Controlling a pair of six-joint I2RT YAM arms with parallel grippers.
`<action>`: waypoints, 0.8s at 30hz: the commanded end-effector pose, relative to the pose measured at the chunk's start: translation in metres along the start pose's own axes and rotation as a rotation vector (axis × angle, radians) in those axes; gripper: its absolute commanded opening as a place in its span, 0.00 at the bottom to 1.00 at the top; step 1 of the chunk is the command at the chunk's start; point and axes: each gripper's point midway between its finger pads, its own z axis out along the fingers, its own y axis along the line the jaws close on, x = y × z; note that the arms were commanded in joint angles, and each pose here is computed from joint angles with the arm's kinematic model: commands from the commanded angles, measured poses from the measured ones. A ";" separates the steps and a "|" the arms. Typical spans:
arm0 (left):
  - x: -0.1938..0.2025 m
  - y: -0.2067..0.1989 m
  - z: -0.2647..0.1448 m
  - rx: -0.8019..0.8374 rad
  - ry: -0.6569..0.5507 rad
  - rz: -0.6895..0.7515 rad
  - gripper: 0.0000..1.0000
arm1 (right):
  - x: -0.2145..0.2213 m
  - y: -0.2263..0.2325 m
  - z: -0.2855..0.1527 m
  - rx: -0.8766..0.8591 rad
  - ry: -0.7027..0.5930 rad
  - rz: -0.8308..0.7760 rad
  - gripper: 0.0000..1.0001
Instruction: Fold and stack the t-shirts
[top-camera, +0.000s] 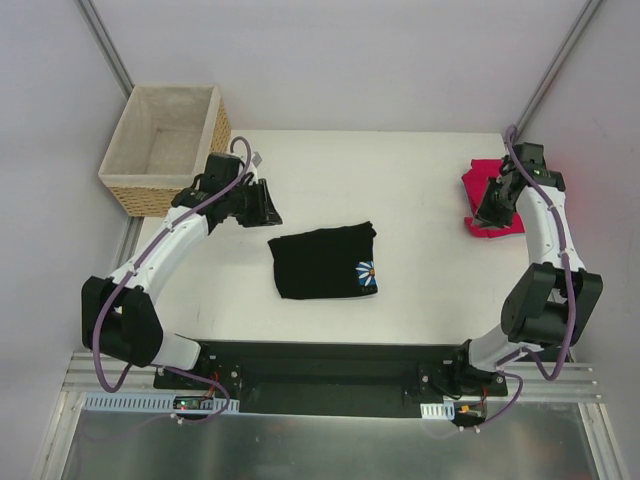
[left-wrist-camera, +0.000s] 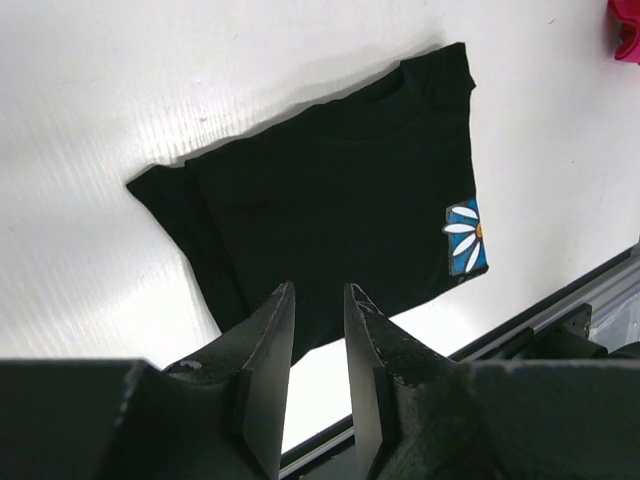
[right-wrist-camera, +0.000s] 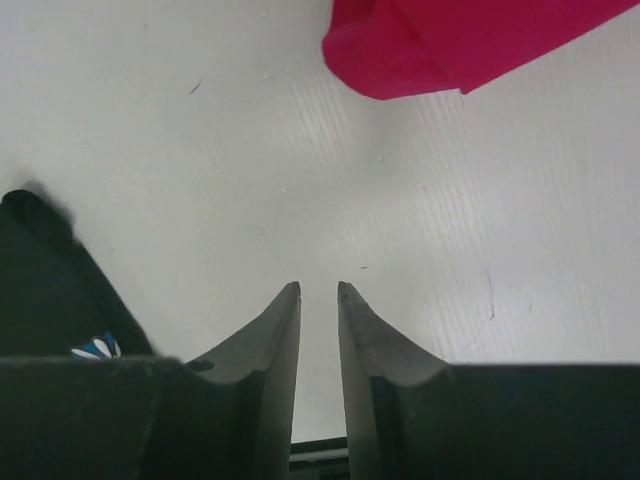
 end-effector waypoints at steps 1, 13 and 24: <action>0.017 0.006 -0.002 0.001 0.036 -0.027 0.25 | -0.019 -0.030 -0.005 0.126 -0.026 -0.025 0.25; 0.037 0.005 0.011 0.050 0.107 -0.051 0.24 | -0.009 -0.038 0.025 0.106 0.035 -0.034 0.29; 0.040 -0.013 0.029 0.083 0.150 -0.030 0.23 | -0.013 0.009 0.057 0.150 0.166 -0.398 0.28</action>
